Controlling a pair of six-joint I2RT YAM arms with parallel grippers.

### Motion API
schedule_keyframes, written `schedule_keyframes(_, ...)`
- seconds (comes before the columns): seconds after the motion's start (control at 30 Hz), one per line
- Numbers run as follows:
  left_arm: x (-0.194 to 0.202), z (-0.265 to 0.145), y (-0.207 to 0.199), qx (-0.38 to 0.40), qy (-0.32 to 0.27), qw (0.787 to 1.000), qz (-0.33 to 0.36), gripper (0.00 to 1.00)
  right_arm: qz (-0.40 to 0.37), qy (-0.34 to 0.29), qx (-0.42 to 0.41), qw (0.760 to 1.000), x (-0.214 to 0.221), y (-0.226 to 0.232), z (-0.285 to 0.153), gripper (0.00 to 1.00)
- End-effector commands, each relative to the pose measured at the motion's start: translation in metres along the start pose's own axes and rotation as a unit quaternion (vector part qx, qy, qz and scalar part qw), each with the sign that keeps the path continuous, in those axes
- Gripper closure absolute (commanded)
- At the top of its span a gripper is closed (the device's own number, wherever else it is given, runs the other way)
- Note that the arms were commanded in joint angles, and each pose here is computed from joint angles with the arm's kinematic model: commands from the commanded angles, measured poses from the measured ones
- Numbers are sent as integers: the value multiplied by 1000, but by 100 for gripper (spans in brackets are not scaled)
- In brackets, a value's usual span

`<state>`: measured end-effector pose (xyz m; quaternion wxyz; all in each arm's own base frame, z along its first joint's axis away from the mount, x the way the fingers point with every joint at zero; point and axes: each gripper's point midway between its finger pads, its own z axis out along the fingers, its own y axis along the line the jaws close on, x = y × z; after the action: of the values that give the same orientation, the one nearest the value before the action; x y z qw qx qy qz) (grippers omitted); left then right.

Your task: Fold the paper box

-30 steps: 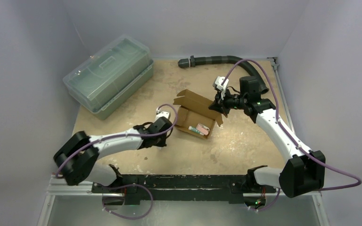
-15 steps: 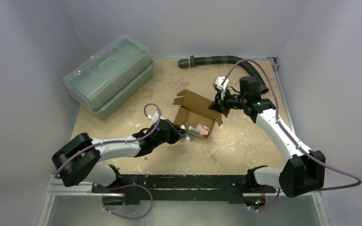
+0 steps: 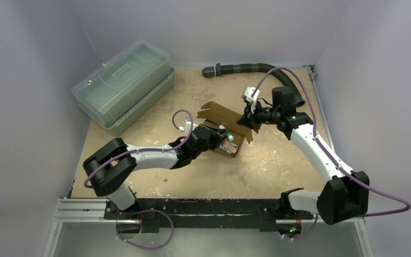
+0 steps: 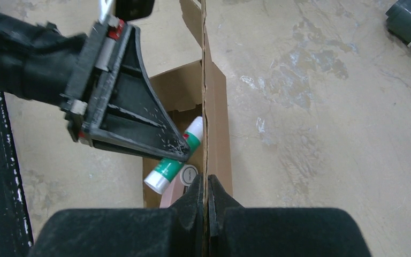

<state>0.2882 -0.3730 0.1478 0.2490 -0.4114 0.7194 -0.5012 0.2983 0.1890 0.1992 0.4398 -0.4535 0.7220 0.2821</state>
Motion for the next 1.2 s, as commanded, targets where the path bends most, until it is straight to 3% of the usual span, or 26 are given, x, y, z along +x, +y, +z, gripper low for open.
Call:
schedule_keyframes(0.0,3,15,-8,16,-7,998,-58,86,-9,-8,-4,1000,-5,2,0,100)
schedule_keyframes(0.13,5,21,-8,17,-9,998,-60,69,-10,-9,-4,1000,-5,2,-1,100)
schedule_keyframes(0.33,6,18,-15,26,-4,999,-47,53,-11,-9,-5,1000,-5,3,-1,100)
schedule_keyframes(0.53,13,1,-26,39,23,999,-17,55,-11,-9,-5,1000,-5,3,-1,100)
schedule_keyframes(0.67,19,-27,-24,37,59,993,96,56,-11,-9,-6,1000,-5,3,-1,100)
schedule_keyframes(0.77,23,-56,-14,62,100,965,234,55,-11,-9,-8,1000,-5,4,-1,100)
schedule_keyframes(0.87,13,-86,6,88,119,909,391,54,-11,-8,-9,1000,-5,4,-1,100)
schedule_keyframes(0.93,-12,-101,22,70,88,874,472,51,-11,-9,-8,1000,-5,4,-1,100)
schedule_keyframes(1.0,-49,-114,31,41,20,855,516,34,-11,-9,-9,1000,-5,4,-1,100)
schedule_keyframes(1.1,-85,-130,31,66,-60,841,534,2,-10,-8,-12,1000,-4,5,0,100)
schedule_keyframes(1.17,-98,-136,26,100,-94,832,538,1,-11,-8,-12,1000,-4,5,0,100)
